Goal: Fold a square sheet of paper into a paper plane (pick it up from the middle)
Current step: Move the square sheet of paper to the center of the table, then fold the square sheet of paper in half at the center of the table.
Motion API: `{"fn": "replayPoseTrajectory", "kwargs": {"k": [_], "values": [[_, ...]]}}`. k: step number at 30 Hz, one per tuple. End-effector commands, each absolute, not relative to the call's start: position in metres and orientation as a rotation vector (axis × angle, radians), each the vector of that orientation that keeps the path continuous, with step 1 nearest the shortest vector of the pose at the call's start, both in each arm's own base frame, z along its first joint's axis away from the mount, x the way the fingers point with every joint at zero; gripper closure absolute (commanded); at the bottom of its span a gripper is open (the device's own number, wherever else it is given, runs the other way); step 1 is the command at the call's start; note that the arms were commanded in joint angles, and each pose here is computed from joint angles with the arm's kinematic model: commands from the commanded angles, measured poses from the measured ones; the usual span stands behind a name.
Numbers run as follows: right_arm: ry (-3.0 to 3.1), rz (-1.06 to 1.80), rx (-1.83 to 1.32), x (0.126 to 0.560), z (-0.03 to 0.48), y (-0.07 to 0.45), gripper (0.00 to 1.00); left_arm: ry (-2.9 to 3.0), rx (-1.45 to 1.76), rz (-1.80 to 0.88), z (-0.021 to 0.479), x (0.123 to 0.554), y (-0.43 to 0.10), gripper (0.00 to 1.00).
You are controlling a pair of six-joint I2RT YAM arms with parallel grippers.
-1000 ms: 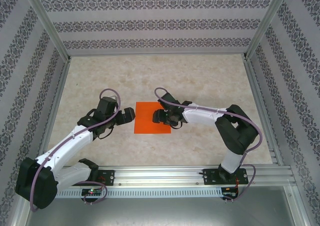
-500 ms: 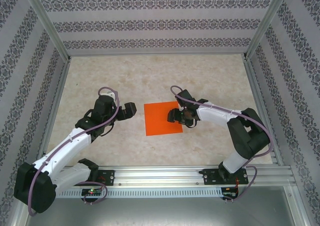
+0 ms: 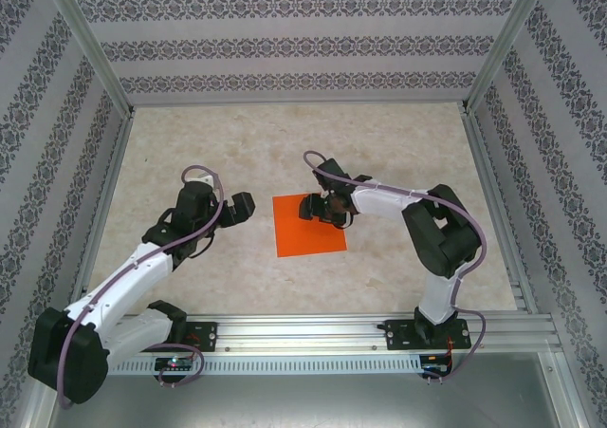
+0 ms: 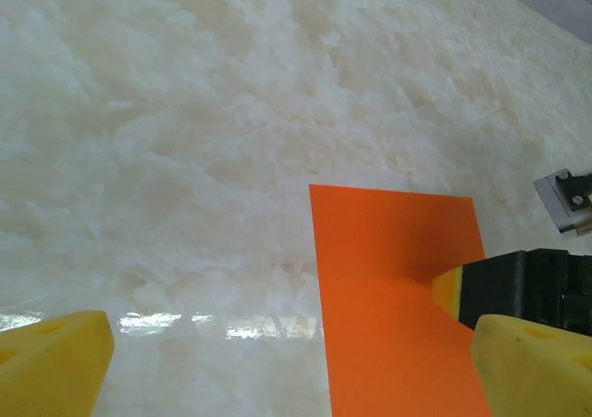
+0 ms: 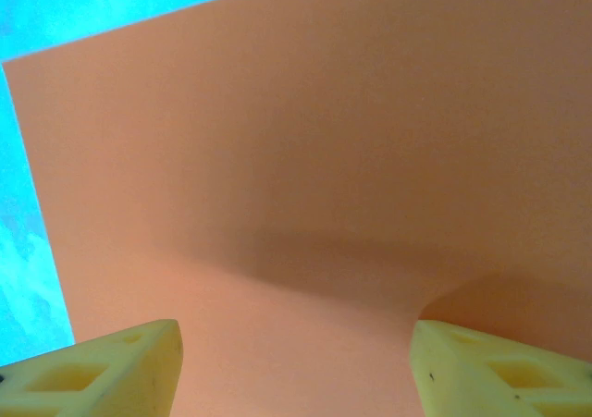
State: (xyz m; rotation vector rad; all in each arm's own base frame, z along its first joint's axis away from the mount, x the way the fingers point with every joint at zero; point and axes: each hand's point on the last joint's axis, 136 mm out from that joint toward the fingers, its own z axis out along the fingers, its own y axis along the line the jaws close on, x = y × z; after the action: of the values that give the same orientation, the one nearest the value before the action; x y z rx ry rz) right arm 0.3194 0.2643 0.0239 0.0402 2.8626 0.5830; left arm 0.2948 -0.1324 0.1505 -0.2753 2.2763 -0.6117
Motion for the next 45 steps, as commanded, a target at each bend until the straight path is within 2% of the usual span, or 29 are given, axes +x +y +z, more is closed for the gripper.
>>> {"fn": "replayPoseTrajectory", "kwargs": {"k": [1,8,15,16,19,25,29,33,45], "values": [[2.939,0.464,0.12,0.297,0.001,0.245,0.33,2.276,-0.283,-0.582,0.148,0.289,-0.123,0.0],[2.917,0.403,0.189,0.279,0.007,0.221,0.33,2.244,-0.249,-0.672,0.149,0.285,-0.133,0.0],[2.772,0.326,0.036,0.302,0.068,0.235,0.29,2.26,-0.195,-0.705,0.15,0.283,-0.141,0.0],[2.732,0.276,-0.012,0.304,0.08,0.237,0.28,2.262,-0.196,-0.692,0.149,0.282,-0.139,0.0],[2.653,0.16,-0.127,0.305,0.105,0.238,0.09,2.261,-0.187,-0.678,0.147,0.278,-0.135,0.0],[2.57,0.001,-0.25,0.304,0.124,0.232,0.02,2.238,-0.242,-0.64,0.14,0.272,-0.123,0.0],[2.554,0.033,-0.181,0.306,0.122,0.229,0.02,2.211,-0.297,-0.633,0.137,0.27,-0.117,0.0],[2.739,0.171,-0.148,0.295,0.096,0.238,0.02,2.209,-0.27,-0.654,0.135,0.269,-0.12,0.0],[2.88,0.031,-0.112,0.289,0.065,0.253,0.02,2.37,-0.172,-0.681,0.116,0.28,-0.144,0.0]]}}
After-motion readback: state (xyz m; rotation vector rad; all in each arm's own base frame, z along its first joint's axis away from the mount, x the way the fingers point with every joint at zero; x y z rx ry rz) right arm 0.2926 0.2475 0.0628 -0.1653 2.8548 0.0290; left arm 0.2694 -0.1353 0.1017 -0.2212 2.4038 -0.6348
